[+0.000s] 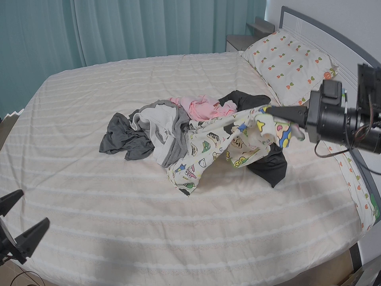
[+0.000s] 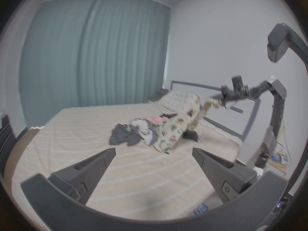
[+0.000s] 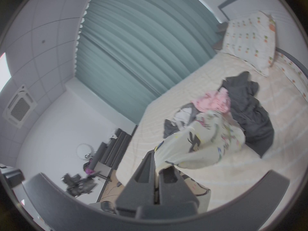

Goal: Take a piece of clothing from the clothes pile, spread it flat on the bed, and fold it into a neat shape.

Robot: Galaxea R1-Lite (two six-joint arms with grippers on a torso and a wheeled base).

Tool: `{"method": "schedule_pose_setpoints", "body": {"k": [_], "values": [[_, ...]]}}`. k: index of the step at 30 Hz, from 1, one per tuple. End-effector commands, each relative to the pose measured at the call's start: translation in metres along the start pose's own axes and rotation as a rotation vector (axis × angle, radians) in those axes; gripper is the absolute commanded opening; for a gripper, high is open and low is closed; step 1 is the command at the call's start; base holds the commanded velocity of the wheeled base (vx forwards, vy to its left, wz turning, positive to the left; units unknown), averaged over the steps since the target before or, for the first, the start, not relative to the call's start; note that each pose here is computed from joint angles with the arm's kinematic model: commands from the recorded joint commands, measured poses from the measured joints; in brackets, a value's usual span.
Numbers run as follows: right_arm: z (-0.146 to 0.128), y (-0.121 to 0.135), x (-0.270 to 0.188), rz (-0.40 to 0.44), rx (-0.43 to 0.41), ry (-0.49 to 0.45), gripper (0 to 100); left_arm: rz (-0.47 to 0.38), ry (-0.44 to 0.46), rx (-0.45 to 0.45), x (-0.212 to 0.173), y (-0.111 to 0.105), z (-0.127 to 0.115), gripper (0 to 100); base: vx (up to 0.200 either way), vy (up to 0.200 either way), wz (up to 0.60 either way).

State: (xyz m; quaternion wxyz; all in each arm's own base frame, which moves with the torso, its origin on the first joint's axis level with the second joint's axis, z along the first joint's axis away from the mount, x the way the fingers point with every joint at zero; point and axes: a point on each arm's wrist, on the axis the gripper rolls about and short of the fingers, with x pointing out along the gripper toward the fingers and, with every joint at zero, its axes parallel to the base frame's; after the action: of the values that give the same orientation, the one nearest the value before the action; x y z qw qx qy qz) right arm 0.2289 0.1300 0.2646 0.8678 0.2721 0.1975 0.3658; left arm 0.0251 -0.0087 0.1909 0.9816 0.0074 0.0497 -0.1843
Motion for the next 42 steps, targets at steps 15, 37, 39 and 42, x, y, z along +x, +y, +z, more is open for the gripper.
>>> {"method": "schedule_pose_setpoints", "body": {"k": [15,37,39,42], "values": [[0.035,0.145,-0.033,0.410,-0.103,-0.005,0,-0.606,0.336,0.034,0.137,-0.023,-0.013,100,0.000,0.000,0.00],[0.035,0.154,0.012,0.375,-0.088,-0.014,0,-0.565,0.254,-0.182,0.163,-0.075,-0.002,100,0.000,0.000,0.00],[0.035,0.155,0.012,0.377,-0.088,-0.013,0,-0.521,0.244,-0.175,0.166,-0.075,-0.001,100,0.000,0.000,0.00],[0.035,0.156,0.011,0.382,-0.090,-0.015,0,-0.352,0.248,-0.145,0.185,-0.084,-0.006,100,0.000,0.000,0.00]]}}
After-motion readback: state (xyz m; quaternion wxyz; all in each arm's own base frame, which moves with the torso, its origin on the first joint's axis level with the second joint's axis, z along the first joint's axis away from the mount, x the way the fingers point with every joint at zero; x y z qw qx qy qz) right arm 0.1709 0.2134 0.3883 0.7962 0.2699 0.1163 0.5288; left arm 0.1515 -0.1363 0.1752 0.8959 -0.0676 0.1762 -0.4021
